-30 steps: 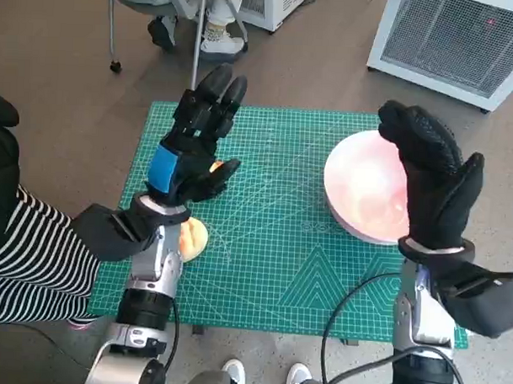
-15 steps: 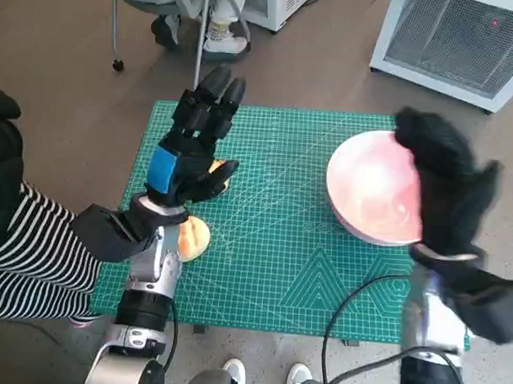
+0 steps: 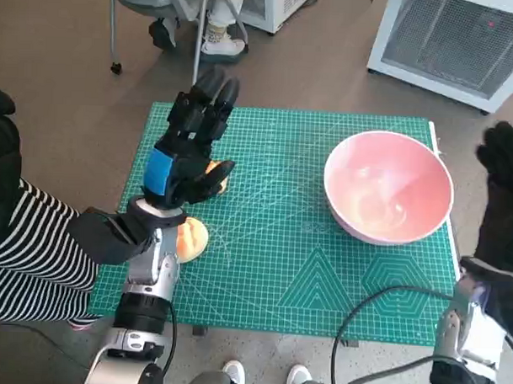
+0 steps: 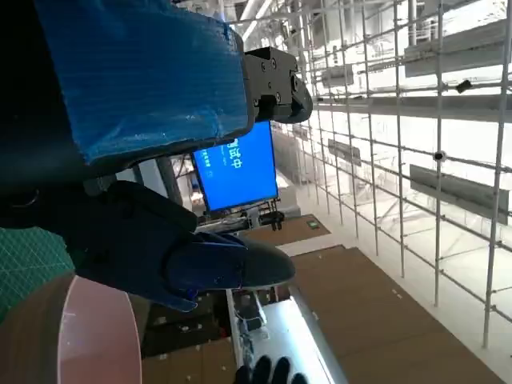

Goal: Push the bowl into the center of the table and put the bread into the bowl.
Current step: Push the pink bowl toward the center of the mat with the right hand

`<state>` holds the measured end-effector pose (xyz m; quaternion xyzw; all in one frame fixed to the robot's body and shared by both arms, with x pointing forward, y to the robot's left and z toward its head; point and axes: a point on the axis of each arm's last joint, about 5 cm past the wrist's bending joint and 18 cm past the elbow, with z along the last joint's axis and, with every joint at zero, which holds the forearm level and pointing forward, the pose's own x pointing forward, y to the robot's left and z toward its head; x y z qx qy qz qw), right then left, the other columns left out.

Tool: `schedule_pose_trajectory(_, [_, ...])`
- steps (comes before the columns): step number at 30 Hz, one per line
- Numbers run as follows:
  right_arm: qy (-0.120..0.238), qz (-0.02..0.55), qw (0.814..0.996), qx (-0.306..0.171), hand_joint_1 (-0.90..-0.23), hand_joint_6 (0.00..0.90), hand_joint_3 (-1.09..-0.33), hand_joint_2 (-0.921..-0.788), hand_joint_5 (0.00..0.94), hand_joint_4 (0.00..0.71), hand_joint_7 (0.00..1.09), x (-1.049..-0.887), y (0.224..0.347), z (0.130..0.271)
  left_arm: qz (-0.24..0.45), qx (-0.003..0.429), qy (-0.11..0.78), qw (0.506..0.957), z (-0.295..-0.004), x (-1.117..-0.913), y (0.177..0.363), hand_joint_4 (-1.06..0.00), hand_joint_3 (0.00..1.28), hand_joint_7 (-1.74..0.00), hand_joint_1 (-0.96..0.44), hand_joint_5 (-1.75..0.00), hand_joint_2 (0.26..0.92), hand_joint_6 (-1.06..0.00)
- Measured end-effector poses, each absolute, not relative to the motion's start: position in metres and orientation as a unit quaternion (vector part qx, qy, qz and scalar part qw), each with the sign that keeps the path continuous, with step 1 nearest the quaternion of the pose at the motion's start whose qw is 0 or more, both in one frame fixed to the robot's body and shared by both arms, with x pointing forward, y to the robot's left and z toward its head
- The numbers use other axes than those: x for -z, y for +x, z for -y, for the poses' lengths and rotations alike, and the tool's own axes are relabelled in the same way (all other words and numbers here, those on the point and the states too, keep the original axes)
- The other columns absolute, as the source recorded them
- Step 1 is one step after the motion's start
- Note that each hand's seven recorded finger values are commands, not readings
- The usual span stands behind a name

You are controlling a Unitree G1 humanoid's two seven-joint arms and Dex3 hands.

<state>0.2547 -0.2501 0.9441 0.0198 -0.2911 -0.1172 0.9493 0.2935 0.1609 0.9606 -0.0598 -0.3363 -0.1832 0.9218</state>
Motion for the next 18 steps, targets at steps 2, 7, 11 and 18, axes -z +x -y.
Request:
schedule_pose_trajectory(2, [0.019, 0.275, 0.953, 0.128, -0.624, 0.001, -0.883, -0.921, 0.003, 0.127, 0.43, -0.939, 0.256, 0.255, 0.336, 0.183, -0.06, 0.922, -0.161, -0.961, 0.293, -0.13, 0.32, -0.42, -0.6, 0.0, 0.921, -0.01])
schedule_pose_trajectory(7, [0.031, 0.229, 0.961, 0.151, -0.614, 0.008, -0.883, -0.921, 0.004, 0.131, 0.42, -0.923, 0.262, 0.263, 0.336, 0.181, -0.06, 0.922, -0.161, -0.961, 0.293, -0.13, 0.32, -0.42, -0.6, 0.0, 0.921, -0.01])
schedule_pose_trajectory(11, [0.051, 0.187, 0.968, 0.161, -0.594, 0.026, -0.893, -0.921, 0.003, 0.134, 0.38, -0.911, 0.266, 0.264, 0.336, 0.18, -0.059, 0.923, -0.162, -0.961, 0.293, -0.13, 0.32, -0.41, -0.6, 0.0, 0.921, -0.01])
schedule_pose_trajectory(18, [0.075, 0.117, 0.978, 0.158, -0.579, 0.056, -0.913, -0.921, 0.001, 0.133, 0.32, -0.892, 0.27, 0.259, 0.335, 0.179, -0.059, 0.923, -0.162, -0.961, 0.294, -0.14, 0.32, -0.41, -0.6, 0.0, 0.921, -0.02])
